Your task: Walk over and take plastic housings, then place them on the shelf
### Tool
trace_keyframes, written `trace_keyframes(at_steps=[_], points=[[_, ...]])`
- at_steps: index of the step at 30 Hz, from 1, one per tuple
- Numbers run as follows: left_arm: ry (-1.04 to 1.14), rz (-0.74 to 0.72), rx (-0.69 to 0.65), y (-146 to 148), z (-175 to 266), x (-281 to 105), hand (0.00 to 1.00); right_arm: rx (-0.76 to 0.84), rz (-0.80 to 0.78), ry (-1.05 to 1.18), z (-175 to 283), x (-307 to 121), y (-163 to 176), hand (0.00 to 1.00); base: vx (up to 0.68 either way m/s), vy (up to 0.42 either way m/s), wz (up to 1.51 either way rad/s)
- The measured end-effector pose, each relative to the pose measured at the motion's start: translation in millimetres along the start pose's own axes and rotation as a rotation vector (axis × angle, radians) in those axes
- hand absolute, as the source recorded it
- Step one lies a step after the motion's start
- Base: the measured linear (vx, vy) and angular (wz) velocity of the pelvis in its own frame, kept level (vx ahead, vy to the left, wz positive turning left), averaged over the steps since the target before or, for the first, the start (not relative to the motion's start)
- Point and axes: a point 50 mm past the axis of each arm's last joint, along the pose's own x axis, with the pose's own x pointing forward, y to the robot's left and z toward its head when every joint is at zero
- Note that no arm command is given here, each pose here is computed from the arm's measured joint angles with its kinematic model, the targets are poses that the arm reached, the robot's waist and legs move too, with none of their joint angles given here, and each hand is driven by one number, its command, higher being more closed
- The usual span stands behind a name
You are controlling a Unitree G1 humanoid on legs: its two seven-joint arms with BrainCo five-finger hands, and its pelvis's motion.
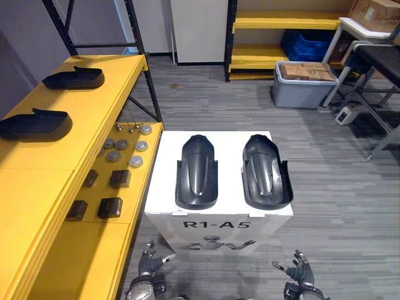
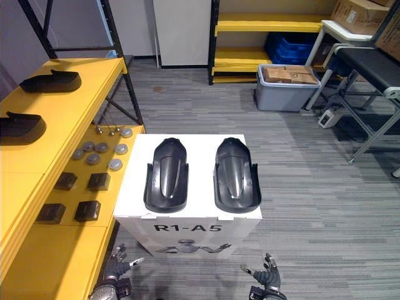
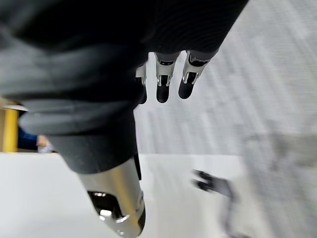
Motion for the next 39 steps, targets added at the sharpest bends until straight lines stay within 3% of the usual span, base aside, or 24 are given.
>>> trace_keyframes(at_steps=[8, 17, 24, 29, 39], points=[[0.054, 0.01, 0.012, 10, -19, -12, 0.0, -0.059, -0.112, -0.411, 98, -7, -44, 0.0, 0.02, -0.004, -0.08], [0.089, 0.015, 0.061, 23, -33, -20, 0.0, -0.243, 0.004, -0.801, 189, -9, -18, 0.0, -0.03, 0.024, -0.03], [0.081, -0.007, 0.086, 23, -32, -19, 0.0, -0.382, 0.105, -0.762, 191, 19, 22, 0.0, -0.04, 0.03, 0.17], [0.093, 0.005, 0.086, 25, -36, -21, 0.0, -0.497, 0.044, -0.681, 181, 37, 30, 0.0, -0.02, 0.003, 0.19], [0.095, 0.011, 0.07, 20, -37, -21, 0.0, -0.536, -0.085, -0.469, 148, 58, 45, 0.0, -0.01, 0.007, 0.05]])
